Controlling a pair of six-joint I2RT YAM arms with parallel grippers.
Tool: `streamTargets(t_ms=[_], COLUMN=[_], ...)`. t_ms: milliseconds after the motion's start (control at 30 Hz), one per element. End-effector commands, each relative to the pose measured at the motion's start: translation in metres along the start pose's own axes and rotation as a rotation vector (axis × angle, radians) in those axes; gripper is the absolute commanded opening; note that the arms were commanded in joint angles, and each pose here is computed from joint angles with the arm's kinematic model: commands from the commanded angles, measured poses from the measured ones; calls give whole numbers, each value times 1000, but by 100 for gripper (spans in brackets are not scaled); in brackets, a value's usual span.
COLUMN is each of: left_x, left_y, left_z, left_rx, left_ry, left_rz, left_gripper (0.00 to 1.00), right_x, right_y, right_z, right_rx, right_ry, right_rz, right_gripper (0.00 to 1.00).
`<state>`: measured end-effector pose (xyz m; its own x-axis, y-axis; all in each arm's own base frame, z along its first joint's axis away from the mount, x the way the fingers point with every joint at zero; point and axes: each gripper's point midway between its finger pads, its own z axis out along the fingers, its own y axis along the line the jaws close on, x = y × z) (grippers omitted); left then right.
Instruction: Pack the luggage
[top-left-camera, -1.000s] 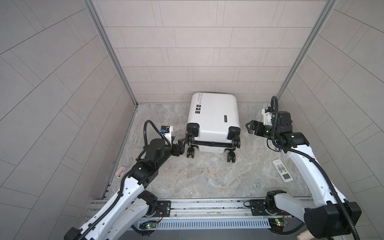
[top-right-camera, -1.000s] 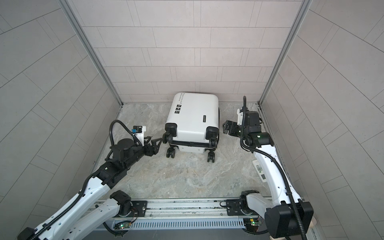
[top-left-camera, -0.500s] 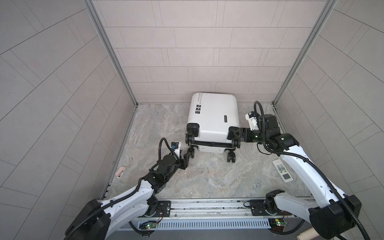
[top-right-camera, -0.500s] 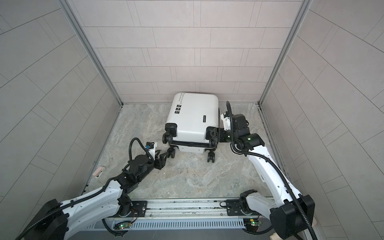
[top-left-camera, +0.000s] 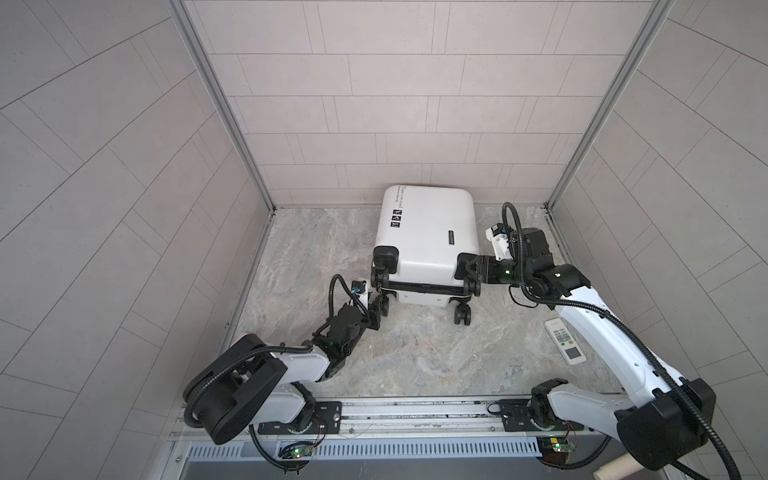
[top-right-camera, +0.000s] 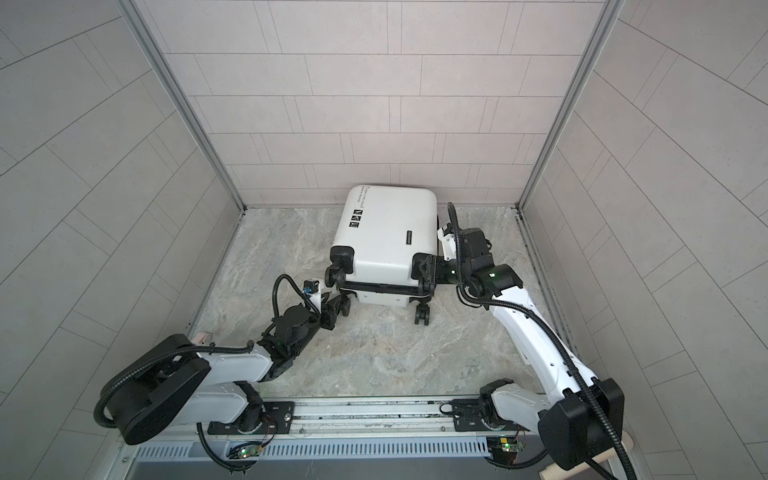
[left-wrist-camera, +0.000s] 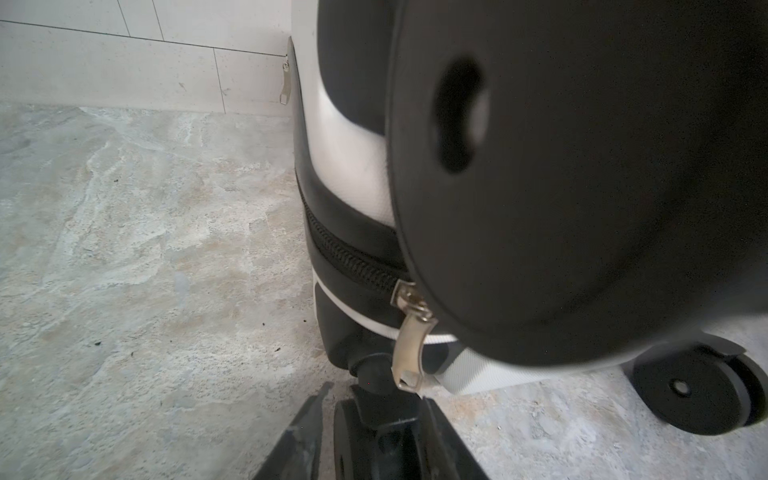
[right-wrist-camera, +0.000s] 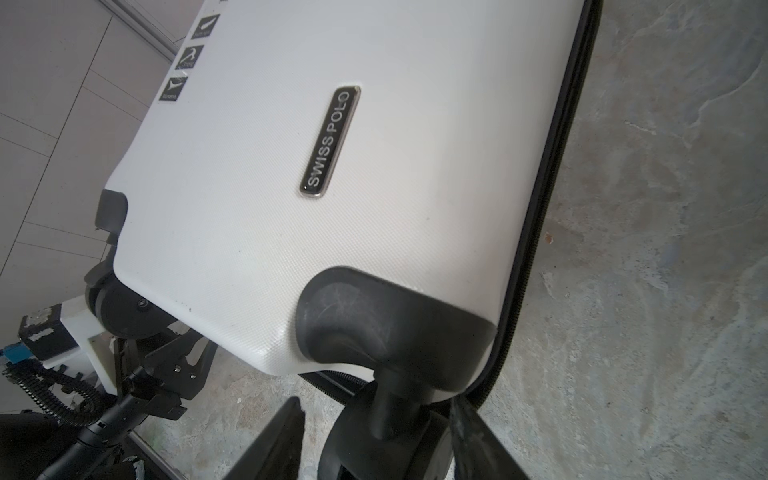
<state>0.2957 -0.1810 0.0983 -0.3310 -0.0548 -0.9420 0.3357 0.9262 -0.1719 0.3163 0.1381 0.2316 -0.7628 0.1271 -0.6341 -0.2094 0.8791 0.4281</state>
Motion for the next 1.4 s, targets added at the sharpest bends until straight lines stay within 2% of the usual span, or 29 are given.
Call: streamTargets(t_ms=[0, 533, 833, 1100, 1367], left_x=[-29, -38, -43, -39, -40], left_y=[-7, -14, -11, -12, -11], left_z=[4, 16, 13, 7, -5], left_rx=[13, 32, 28, 47, 59], left_ry=[-119, -169, -205, -202, -212], left_rz=[-12, -18, -28, -31, -30], left_gripper=[39, 35, 14, 2, 0], right_x=[-4, -4, -2, -2, 1], right_y=[2, 3, 3, 4, 4], right_z=[-2, -2, -2, -2, 0], right_rx=[2, -3, -1, -5, -13], right_ry=[-12, -3, 3, 10, 24], right_rz=[-6, 2, 5, 4, 13], right_gripper=[57, 57, 56, 56, 56])
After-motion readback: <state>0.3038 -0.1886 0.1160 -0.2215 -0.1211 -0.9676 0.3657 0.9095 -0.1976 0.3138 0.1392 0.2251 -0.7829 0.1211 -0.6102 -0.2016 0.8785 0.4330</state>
